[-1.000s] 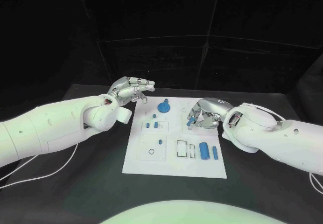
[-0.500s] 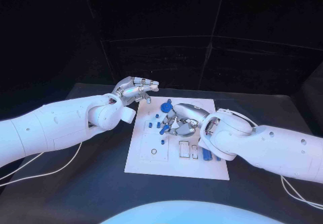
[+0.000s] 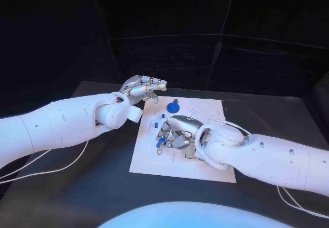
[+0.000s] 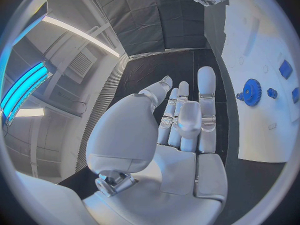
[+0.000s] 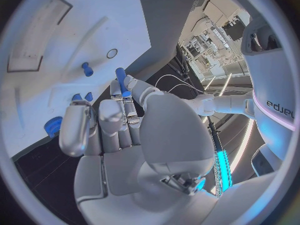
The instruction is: Assemble the parts on the task board
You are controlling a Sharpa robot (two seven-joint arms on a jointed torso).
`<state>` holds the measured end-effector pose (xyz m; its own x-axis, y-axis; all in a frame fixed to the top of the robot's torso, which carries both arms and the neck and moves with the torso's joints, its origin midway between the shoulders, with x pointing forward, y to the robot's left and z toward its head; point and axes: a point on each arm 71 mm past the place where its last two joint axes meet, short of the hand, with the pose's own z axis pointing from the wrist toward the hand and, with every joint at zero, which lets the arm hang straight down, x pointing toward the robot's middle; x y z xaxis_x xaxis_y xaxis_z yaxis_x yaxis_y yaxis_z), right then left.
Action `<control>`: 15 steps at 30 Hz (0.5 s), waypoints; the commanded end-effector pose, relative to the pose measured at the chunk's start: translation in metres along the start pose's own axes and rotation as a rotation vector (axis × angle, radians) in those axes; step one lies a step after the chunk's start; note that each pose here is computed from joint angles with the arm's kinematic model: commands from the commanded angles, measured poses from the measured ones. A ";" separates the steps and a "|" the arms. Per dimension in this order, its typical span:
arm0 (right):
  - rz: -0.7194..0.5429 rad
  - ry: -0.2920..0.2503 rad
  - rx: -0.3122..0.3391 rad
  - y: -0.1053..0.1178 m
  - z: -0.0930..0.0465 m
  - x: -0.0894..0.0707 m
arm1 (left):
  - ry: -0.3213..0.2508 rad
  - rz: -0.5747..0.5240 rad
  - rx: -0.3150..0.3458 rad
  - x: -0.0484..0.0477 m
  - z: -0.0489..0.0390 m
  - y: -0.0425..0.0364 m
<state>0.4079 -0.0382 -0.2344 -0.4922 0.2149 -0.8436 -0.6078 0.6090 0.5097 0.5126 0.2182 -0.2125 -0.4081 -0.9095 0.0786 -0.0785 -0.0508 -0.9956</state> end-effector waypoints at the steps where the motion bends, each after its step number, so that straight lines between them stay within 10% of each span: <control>1: -0.058 0.052 0.024 -0.002 0.002 0.004 | 0.015 -0.006 0.006 0.0012 0.0006 -0.0009; 15: -0.091 0.112 0.052 -0.001 0.008 0.011 | 0.016 -0.007 0.005 0.0014 0.0008 -0.0008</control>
<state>0.4083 -0.0311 -0.2439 -0.5008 0.1172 -0.8576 -0.6139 0.6503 0.4474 0.5130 0.2182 -0.2126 -0.4094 -0.9089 0.0791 -0.0788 -0.0511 -0.9956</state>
